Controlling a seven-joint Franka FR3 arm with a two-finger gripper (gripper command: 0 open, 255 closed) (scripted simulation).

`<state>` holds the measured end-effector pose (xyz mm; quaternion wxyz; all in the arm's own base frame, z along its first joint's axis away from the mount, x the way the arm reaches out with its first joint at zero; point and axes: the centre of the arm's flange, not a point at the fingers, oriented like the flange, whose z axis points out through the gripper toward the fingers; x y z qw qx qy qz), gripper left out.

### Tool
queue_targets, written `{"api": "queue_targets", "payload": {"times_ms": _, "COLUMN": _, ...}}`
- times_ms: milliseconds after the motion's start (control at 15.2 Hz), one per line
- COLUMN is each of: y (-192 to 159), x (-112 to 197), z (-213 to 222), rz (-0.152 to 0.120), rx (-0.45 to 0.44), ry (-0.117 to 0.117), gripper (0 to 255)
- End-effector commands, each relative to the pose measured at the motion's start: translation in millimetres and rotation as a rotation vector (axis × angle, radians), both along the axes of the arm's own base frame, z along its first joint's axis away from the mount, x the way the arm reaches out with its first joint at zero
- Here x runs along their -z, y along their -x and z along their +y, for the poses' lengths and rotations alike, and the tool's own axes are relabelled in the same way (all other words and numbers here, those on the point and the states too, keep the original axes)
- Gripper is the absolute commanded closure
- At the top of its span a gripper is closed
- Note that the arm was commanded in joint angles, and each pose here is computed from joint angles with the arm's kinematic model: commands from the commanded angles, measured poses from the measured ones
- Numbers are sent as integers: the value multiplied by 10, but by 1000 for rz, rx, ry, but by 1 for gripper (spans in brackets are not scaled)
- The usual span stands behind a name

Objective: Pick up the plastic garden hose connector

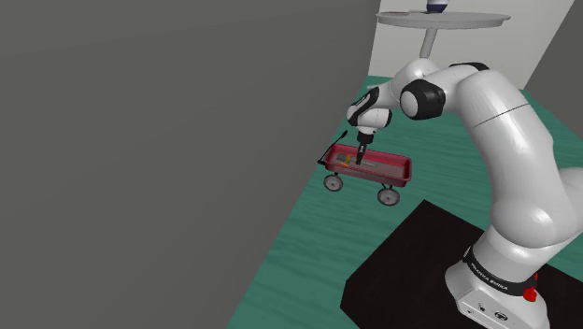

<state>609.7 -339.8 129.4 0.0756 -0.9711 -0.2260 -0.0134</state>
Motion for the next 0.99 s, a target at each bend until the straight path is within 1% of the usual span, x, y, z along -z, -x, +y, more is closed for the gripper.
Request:
{"api": "queue_targets", "payload": {"times_ms": 0, "y": -3, "x": -98, "z": -1, "rz": 0, "rx": 0, "ry": 0, "gripper": 255}}
{"api": "queue_targets", "payload": {"times_ms": 792, "y": -3, "x": -731, "z": -1, "rz": 0, "rx": 0, "ry": 0, "gripper": 255}}
{"api": "queue_targets", "payload": {"times_ms": 924, "y": -3, "x": -739, "z": -1, "rz": 0, "rx": 0, "ry": 0, "gripper": 255}}
